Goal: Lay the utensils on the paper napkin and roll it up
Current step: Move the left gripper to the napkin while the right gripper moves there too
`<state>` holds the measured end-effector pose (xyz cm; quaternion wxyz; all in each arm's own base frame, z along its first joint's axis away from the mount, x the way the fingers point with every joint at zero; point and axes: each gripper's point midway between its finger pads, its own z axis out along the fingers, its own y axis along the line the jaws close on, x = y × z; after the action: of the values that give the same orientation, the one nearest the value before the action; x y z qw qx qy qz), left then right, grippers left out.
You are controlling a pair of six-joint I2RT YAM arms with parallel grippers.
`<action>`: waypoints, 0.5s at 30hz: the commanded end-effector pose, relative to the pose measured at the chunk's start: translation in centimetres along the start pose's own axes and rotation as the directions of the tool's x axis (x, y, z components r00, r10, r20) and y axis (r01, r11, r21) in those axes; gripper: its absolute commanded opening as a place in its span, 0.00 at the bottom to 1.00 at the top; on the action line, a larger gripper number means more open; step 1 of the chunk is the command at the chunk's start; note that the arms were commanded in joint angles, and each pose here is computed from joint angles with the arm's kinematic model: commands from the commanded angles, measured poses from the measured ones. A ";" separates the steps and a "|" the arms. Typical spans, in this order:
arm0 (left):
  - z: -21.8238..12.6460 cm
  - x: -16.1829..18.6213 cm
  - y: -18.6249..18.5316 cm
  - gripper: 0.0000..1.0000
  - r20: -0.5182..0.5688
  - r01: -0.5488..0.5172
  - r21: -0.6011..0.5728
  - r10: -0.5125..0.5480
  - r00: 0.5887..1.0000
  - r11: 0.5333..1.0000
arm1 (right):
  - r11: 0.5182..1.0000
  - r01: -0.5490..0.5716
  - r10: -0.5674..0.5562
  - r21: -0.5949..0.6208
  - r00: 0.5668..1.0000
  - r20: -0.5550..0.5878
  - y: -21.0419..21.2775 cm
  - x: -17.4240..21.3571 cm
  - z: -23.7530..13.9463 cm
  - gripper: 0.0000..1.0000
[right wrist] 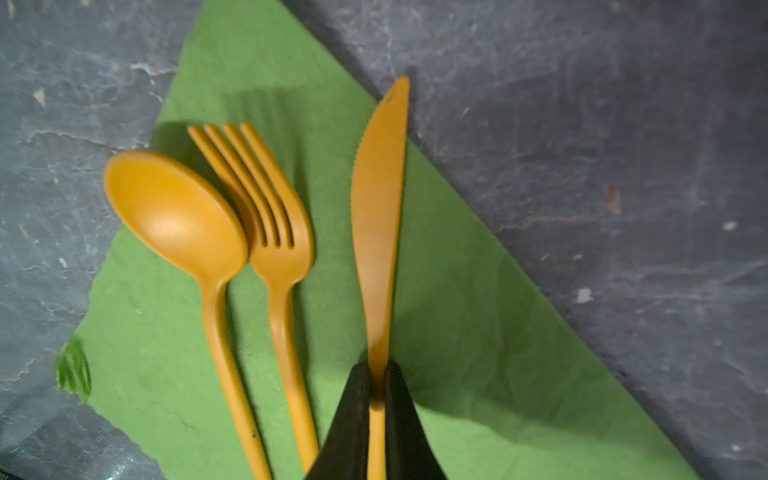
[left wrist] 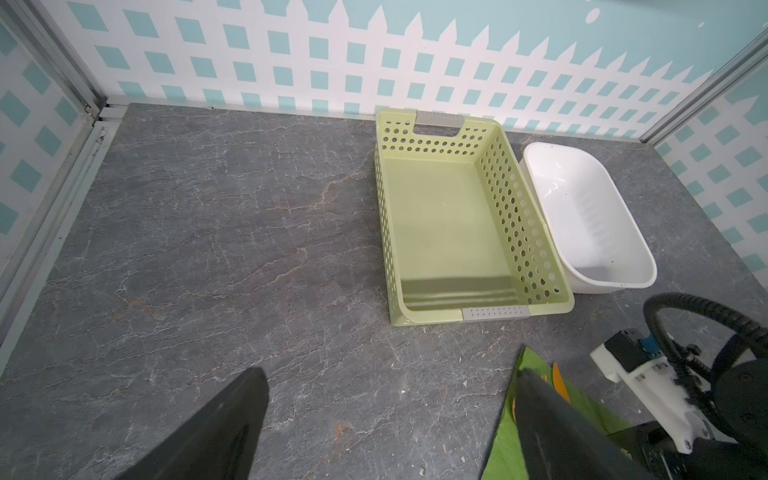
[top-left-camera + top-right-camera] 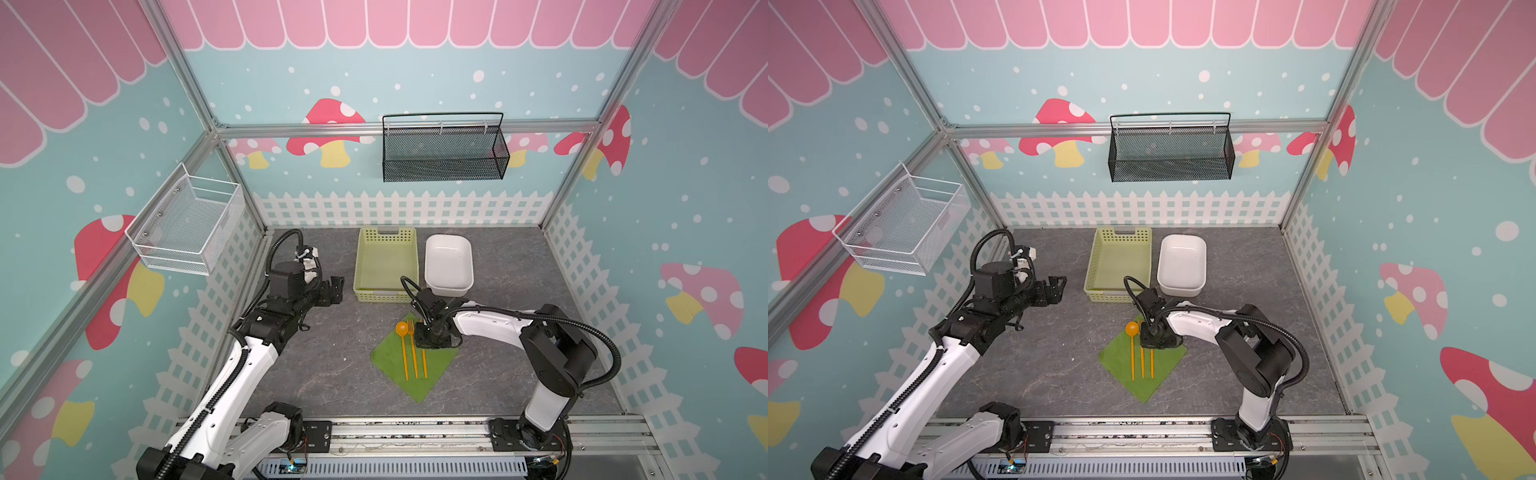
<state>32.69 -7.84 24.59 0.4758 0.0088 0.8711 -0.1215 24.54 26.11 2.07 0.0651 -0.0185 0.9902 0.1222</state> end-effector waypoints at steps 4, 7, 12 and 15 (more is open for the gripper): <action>-0.2 0.3 0.4 0.94 -0.006 -0.003 -0.016 0.003 1.000 1.000 | 1.000 0.000 0.000 0.015 1.000 0.003 0.2 -0.1 -0.3 0.18; -0.1 0.3 0.4 0.94 -0.010 -0.002 -0.014 0.002 1.000 1.000 | 1.000 -0.001 0.000 0.013 1.000 0.020 0.3 -0.4 -1.0 0.24; 0.4 0.6 0.5 0.93 -0.022 0.006 -0.021 -0.006 1.000 1.000 | 1.000 0.022 -0.022 0.009 0.998 0.060 0.4 -1.0 -2.4 0.28; 0.6 0.7 -0.1 0.91 -0.027 -0.004 -0.006 0.004 1.000 1.000 | 0.999 0.050 -0.051 0.007 0.995 0.086 0.3 -1.1 -3.2 0.30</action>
<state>32.82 -7.95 24.22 0.4708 0.0096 0.8739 -0.1210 25.08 25.92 3.80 0.0883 -0.0245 0.9883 0.1220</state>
